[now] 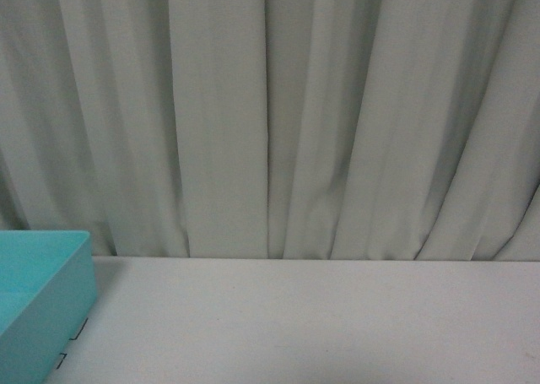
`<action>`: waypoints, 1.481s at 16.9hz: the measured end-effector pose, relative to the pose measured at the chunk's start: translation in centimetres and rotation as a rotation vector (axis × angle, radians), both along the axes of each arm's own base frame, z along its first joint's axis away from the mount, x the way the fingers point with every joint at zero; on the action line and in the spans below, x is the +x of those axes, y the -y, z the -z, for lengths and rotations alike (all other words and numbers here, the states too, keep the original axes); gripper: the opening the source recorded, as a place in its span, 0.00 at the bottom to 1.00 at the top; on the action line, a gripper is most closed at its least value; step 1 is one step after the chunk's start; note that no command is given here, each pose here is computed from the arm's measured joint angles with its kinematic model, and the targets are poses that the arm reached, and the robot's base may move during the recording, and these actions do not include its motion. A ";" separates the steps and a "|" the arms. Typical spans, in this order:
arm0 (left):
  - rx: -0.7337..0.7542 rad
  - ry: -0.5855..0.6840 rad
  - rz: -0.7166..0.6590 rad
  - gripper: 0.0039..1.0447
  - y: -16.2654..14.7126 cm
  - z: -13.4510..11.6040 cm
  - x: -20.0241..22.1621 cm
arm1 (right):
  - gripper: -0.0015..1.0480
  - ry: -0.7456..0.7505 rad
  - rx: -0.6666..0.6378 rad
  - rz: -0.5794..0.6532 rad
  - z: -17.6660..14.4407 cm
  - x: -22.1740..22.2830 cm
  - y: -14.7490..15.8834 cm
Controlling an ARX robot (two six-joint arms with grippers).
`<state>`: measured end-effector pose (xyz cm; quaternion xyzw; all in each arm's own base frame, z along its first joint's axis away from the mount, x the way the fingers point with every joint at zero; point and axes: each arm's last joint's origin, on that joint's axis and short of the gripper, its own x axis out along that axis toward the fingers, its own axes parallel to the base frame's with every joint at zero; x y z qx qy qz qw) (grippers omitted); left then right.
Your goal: Wind up and store yellow beetle toy
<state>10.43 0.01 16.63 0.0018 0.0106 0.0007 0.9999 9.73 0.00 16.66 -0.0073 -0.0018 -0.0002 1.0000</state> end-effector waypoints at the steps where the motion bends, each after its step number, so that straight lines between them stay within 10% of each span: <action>1: 0.000 -0.024 0.003 0.01 0.0 0.4 -0.4 | 0.94 0.000 0.000 0.000 0.0 0.0 0.0; 10: 0.000 0.022 0.000 0.01 0.0 0.0 -0.7 | 0.94 0.000 0.000 0.000 0.0 0.0 0.0; 19: -0.001 0.023 0.000 0.91 0.0 0.0 -0.7 | 0.94 0.000 0.000 0.000 0.0 0.0 0.0; 25: -0.001 0.023 0.000 0.94 0.0 0.0 -0.7 | 0.94 0.000 0.000 0.000 0.0 0.0 0.0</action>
